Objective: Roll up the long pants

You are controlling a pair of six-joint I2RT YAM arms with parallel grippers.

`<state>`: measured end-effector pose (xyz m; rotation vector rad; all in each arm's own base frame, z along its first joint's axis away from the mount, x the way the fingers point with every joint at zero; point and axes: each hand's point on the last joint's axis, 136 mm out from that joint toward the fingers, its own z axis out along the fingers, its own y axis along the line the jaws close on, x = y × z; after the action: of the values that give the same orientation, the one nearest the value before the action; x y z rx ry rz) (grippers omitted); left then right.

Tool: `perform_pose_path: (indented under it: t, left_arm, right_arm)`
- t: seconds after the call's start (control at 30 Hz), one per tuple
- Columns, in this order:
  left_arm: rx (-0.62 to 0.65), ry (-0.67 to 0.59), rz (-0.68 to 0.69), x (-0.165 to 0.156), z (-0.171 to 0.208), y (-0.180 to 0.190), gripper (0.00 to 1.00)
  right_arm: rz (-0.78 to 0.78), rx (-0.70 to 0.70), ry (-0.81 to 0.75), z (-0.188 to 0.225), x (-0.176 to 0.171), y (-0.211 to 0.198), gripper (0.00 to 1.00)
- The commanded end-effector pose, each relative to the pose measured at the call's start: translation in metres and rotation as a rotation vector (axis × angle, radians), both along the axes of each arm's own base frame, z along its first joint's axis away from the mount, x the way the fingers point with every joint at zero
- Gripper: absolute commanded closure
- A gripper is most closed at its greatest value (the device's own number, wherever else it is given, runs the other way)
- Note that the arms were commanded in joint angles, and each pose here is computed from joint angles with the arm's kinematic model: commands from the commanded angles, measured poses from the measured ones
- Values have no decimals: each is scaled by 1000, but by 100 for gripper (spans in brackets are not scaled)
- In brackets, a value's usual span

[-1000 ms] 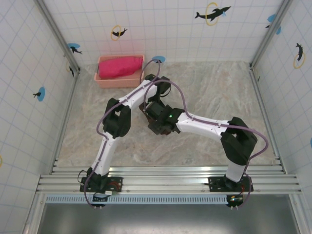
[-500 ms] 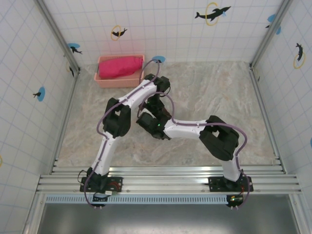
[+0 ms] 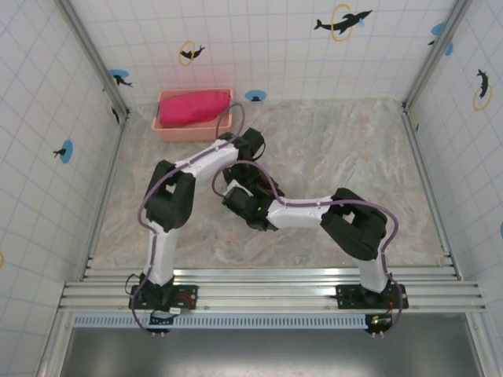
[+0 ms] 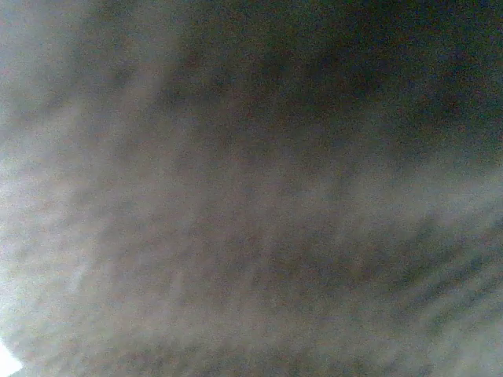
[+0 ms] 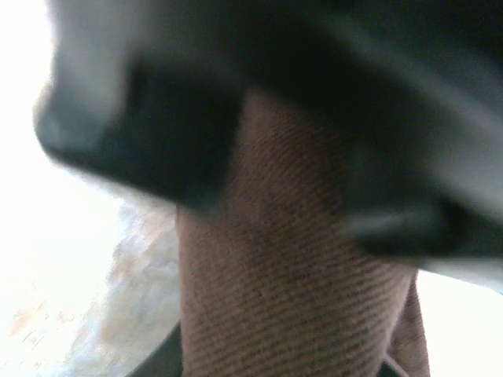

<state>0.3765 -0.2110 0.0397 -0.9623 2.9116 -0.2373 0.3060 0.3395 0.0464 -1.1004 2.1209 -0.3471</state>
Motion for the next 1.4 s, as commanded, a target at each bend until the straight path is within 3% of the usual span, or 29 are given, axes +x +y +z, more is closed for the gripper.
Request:
perform_pose_path:
  t: [0.0, 0.3, 0.5, 0.67, 0.8, 0.97, 1.2, 1.37]
  left_arm:
    - [-74, -78, 1, 2, -17, 22, 2]
    - [-48, -303, 58, 46, 35, 100, 3]
    - [-7, -417, 31, 63, 69, 119, 2]
    - [-56, -574, 41, 75, 105, 141, 2]
    - [-137, -643, -39, 66, 132, 122, 3]
    - [-218, -640, -67, 27, 128, 93, 2]
    - [-304, -645, 20, -9, 108, 74, 2]
    - [-355, -676, 53, -8, 102, 48, 2]
  right_arm:
    - [-65, -108, 444, -90, -50, -73, 100]
    - [-33, -54, 593, -86, -67, -82, 100]
    - [-25, -12, 683, -85, -72, -84, 100]
    - [-19, 9, 745, -80, -71, -84, 100]
    - [-26, 26, 767, -75, -67, -83, 100]
    - [-48, 132, 837, -73, -61, -74, 100]
    - [-64, 206, 912, -76, -54, -68, 100]
    - [-78, 203, 927, -80, -56, -72, 100]
